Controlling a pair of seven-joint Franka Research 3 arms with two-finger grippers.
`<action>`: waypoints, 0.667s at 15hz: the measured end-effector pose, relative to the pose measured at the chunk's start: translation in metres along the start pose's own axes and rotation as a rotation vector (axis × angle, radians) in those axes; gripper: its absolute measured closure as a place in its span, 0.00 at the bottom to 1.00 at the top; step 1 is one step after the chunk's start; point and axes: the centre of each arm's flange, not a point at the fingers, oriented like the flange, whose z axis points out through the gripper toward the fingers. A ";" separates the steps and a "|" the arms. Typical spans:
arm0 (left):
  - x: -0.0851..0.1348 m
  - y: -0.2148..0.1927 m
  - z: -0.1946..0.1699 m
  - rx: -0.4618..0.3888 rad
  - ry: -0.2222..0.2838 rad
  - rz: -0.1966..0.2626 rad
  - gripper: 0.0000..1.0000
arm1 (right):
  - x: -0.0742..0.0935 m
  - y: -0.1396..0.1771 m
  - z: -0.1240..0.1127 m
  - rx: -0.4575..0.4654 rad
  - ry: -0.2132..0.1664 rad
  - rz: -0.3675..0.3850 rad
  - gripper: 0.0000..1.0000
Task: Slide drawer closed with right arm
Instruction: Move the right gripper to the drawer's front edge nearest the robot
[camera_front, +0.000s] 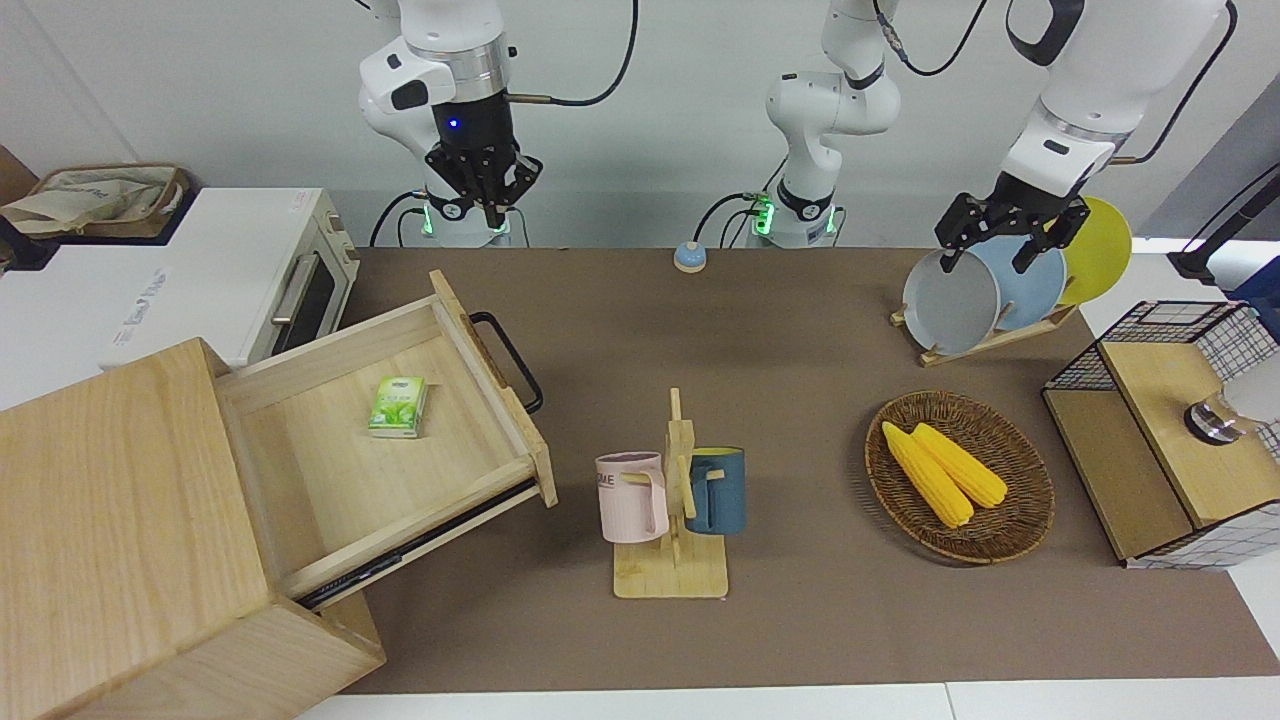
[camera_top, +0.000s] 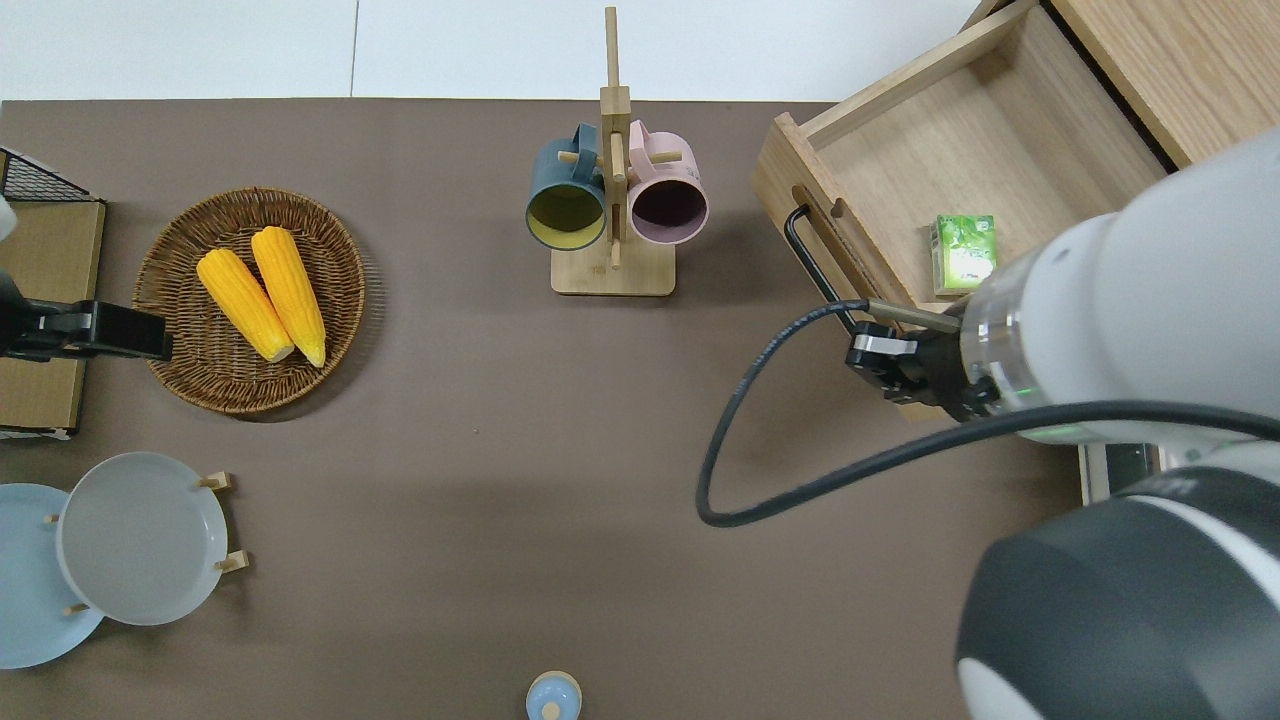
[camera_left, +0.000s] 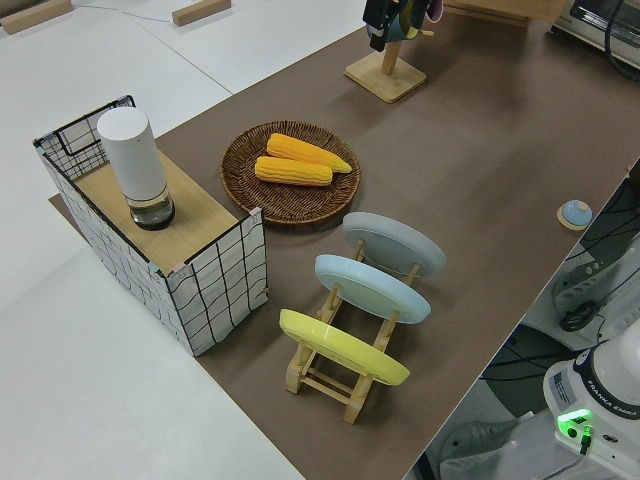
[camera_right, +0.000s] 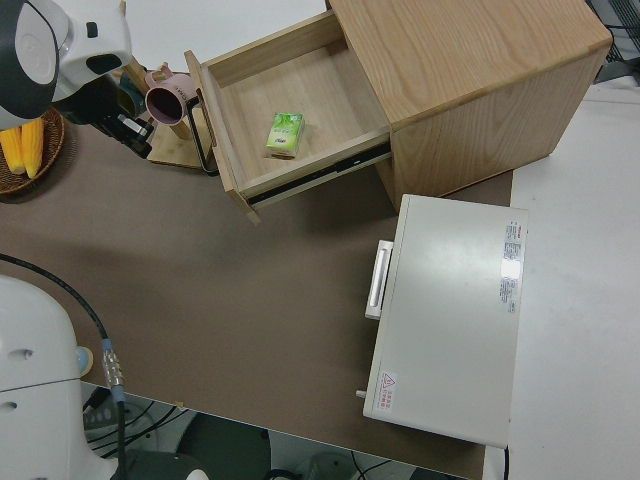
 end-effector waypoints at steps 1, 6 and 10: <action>0.000 0.000 0.000 0.000 0.000 0.000 0.00 | -0.002 -0.011 0.005 0.009 0.008 0.038 0.99; 0.000 0.000 0.000 0.000 0.000 0.000 0.00 | 0.007 -0.058 0.052 0.031 0.013 0.213 0.99; 0.000 0.000 0.000 0.000 0.000 0.000 0.01 | 0.016 -0.083 0.092 0.026 0.000 0.335 0.99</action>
